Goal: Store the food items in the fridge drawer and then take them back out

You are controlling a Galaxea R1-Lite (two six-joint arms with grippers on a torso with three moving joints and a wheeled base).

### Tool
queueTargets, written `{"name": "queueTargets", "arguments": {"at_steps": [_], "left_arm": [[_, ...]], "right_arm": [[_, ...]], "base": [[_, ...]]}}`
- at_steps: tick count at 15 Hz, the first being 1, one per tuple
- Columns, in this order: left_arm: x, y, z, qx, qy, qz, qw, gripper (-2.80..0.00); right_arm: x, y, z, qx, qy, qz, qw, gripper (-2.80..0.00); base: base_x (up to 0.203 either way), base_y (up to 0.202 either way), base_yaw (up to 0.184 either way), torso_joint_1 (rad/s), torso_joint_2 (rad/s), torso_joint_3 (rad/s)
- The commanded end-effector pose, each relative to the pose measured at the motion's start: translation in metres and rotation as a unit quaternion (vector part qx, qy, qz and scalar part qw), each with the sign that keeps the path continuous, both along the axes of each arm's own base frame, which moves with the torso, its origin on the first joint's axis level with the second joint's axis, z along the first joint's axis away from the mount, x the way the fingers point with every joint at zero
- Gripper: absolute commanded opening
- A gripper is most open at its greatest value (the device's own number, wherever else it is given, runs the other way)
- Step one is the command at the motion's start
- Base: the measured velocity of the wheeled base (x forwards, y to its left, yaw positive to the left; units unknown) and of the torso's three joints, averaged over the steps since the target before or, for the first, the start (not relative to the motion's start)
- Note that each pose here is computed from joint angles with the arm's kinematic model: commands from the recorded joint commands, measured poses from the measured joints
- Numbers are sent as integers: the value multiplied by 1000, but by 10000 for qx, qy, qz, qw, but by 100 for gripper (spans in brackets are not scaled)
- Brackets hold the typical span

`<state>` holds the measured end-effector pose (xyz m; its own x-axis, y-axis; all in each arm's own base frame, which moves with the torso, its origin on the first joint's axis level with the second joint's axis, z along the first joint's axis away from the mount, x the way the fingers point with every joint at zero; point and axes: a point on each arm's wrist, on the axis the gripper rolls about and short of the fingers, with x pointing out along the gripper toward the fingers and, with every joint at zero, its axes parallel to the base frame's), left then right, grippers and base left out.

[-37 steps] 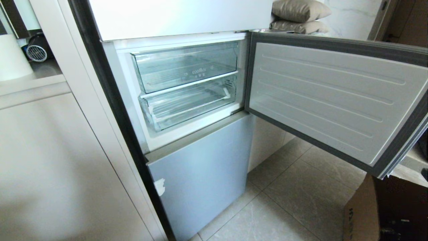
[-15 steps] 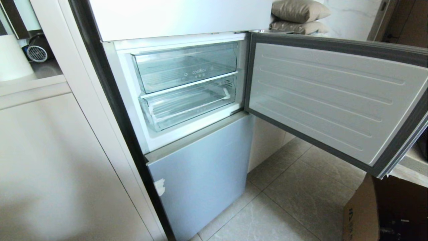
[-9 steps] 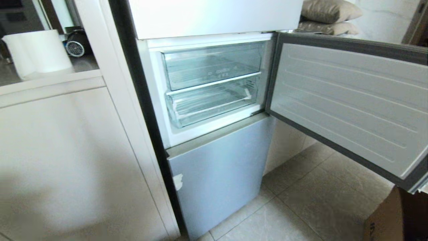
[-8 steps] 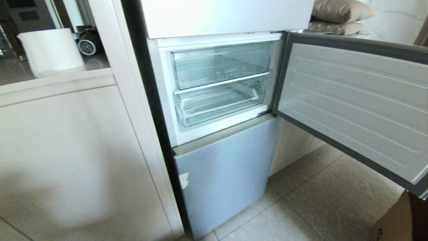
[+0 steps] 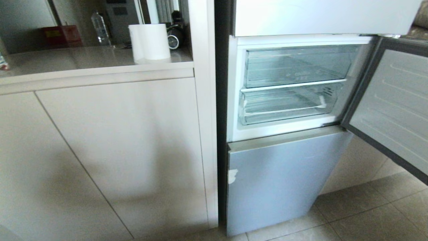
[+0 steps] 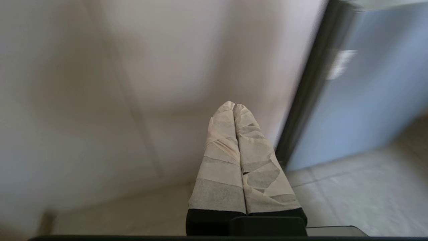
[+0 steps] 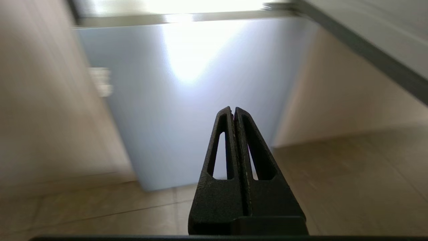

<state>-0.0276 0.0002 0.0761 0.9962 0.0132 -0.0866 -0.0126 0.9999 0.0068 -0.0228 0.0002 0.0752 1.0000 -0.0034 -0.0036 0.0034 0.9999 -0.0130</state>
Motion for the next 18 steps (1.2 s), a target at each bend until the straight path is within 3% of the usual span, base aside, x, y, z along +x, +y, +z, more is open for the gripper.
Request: {"name": "queueTargets", "arguments": {"at_steps": [1,7,10,13,16,17,18], "left_arm": [[0,0,0,1,11,3,10000,-280],[0,0,0,1,11,3,10000,-280],[0,0,0,1,11,3,10000,-280],[0,0,0,1,11,3,10000,-280],[0,0,0,1,11,3,10000,-280],[0,0,0,1,11,3,10000,-280],[0,0,0,1,11,3,10000,-280]], "right_arm": [[0,0,0,-11,-10,2,10000,-280],[0,0,0,-166,-18,57,9998,-280],[-1,1,2,-846,-39,172,9963,-280],[3,1,37,-516,30,212,9984,-280],[42,2,81,-68,864,449,9952,-280],[62,2,91,48,1096,565,9924,0],[86,2,99,126,1253,654,9899,0]], "base": [[1,-8,174,-6,3,3],[0,-8,162,2,0,2],[1,-2,20,2,1,-1],[0,0,0,0,0,0],[0,0,0,0,0,0],[0,0,0,0,0,0],[0,0,0,0,0,0]]}}
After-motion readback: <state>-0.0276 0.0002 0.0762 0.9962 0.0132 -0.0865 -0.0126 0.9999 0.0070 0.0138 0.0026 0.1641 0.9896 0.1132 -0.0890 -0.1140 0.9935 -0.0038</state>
